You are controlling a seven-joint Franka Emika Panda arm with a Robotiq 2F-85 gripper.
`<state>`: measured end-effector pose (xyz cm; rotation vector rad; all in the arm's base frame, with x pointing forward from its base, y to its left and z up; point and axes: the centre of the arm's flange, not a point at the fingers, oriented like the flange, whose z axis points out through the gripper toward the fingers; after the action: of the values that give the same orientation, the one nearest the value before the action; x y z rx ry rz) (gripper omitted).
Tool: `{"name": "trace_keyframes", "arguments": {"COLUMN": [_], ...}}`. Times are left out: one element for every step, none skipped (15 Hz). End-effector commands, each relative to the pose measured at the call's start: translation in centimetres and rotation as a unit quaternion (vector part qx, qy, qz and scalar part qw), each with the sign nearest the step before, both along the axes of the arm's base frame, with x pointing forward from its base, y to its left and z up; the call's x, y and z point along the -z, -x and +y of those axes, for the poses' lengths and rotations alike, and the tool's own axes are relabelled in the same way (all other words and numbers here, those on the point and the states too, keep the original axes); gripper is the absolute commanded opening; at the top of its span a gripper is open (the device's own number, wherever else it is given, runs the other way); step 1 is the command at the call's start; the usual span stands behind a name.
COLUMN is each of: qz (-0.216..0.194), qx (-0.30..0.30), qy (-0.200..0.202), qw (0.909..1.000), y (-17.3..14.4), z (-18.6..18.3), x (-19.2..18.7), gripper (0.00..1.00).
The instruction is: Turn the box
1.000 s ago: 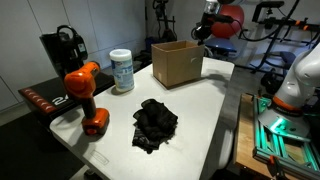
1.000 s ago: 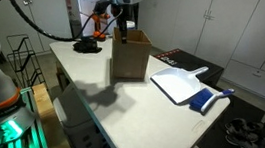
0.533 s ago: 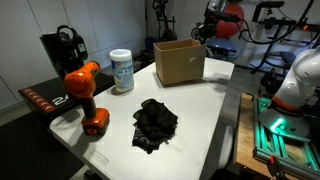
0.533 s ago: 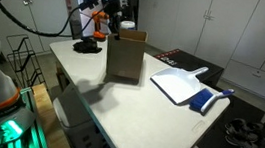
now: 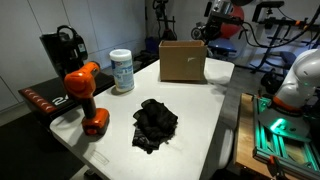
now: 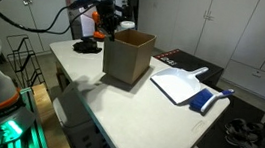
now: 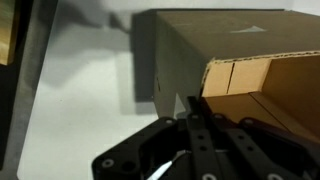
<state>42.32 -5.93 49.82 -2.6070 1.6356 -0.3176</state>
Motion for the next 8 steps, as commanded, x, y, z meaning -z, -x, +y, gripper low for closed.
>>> {"name": "trace_keyframes", "arguments": {"qz": [-0.034, -0.041, -0.047, -0.053, -0.063, -0.071, -0.076, -0.077], "qx": [0.068, 0.082, 0.096, 0.109, 0.119, 0.121, 0.124, 0.128], "qy": [-0.004, 0.001, 0.004, 0.005, 0.003, 0.003, 0.0, -0.002], "qw": [0.9971, 0.9957, 0.9942, 0.9926, 0.9909, 0.9901, 0.9894, 0.9888], "y": [1.2, 1.1, 1.1, 1.0, 0.8, 0.7, 0.5, 0.4], "z": [1.1, 1.4, 1.7, 2.0, 2.7, 3.5, 4.3, 4.8], "x": [-0.2, -0.2, -0.2, -0.1, -0.1, 0.0, 0.2, 0.4], "gripper": [0.01, 0.01, 0.01, 0.01, 0.01, 0.01, 0.01, 0.01]}}
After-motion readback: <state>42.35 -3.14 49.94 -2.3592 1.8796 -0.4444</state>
